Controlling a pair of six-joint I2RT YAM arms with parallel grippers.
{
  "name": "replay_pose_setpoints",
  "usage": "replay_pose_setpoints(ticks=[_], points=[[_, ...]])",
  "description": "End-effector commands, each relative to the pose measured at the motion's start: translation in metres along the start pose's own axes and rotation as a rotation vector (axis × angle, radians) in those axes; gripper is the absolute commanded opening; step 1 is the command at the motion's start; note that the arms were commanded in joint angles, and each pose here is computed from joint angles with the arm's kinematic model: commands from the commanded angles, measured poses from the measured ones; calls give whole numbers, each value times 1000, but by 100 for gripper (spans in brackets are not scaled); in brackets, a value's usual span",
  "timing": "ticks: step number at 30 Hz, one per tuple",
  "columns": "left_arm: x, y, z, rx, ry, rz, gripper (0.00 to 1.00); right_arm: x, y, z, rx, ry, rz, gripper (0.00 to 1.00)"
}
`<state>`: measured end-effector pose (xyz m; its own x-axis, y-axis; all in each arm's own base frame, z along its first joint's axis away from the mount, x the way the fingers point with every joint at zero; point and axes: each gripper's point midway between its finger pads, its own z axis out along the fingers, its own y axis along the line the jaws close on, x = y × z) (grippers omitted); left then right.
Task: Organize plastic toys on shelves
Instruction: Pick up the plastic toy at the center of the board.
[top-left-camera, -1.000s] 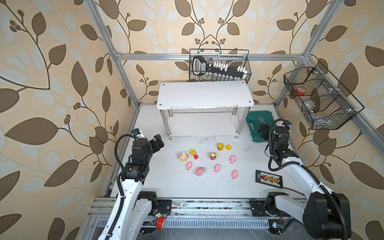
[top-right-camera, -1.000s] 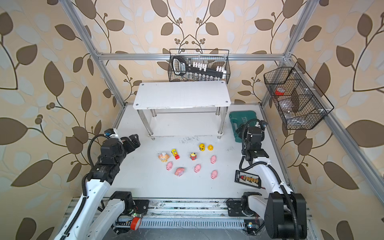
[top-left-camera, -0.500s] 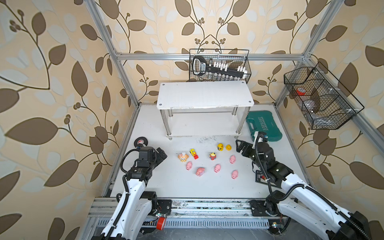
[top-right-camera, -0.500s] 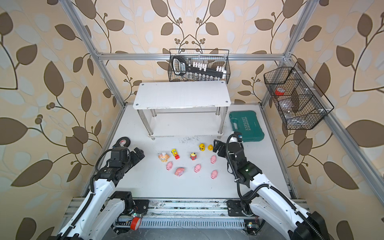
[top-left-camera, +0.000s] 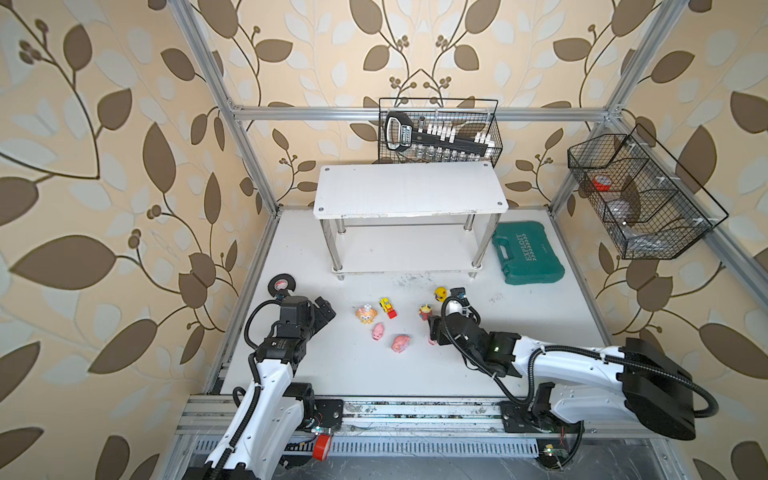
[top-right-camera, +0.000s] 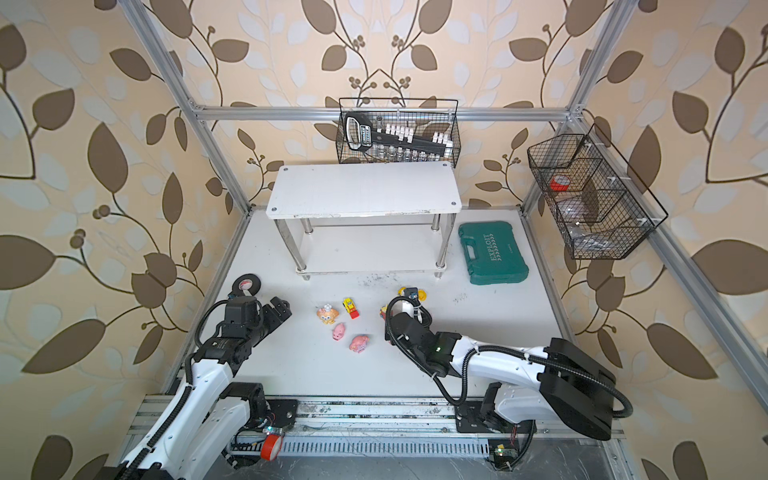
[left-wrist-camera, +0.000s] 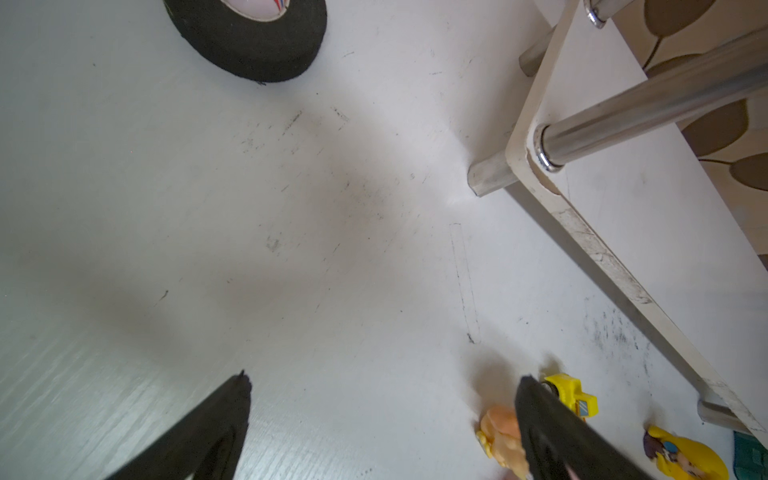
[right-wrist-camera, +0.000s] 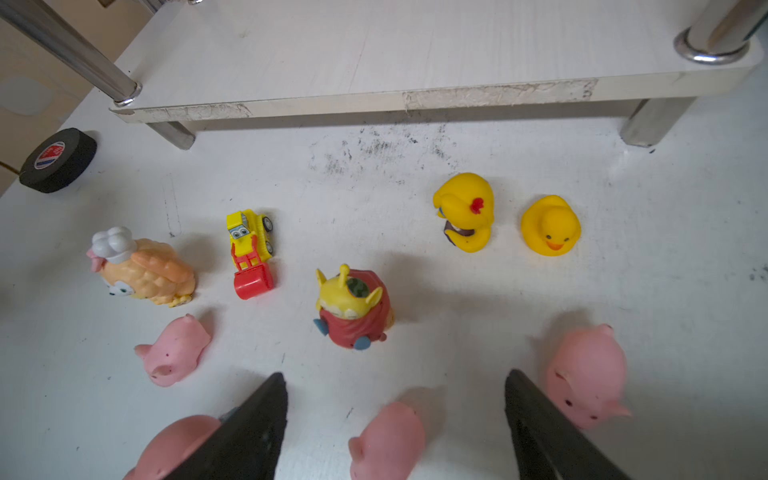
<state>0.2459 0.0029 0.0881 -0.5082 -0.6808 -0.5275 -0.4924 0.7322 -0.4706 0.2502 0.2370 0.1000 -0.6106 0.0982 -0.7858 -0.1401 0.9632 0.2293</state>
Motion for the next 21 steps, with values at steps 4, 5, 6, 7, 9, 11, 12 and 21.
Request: replay_pose_setpoints(ticks=[4,5,6,7,9,11,12,21], points=[[-5,-8,0,38,-12,1,99,-18,30,8,-38,-52,-4,80],[-5,-8,0,38,-13,3,99,-17,31,10,-34,-47,-12,80],[-5,-8,0,38,-13,2,99,-16,33,12,-33,-43,-16,80],[-5,-8,0,37,-12,2,99,-14,33,15,-27,-35,-23,80],[-5,-9,0,38,-12,3,99,-11,34,19,-17,-28,-31,79],[-5,-9,0,39,-12,3,99,-8,33,25,5,-23,-41,79],[-5,-9,0,38,-11,3,99,-6,33,28,15,-17,-49,78],[-4,-10,0,43,-5,7,99,6,33,43,63,19,-68,85]])
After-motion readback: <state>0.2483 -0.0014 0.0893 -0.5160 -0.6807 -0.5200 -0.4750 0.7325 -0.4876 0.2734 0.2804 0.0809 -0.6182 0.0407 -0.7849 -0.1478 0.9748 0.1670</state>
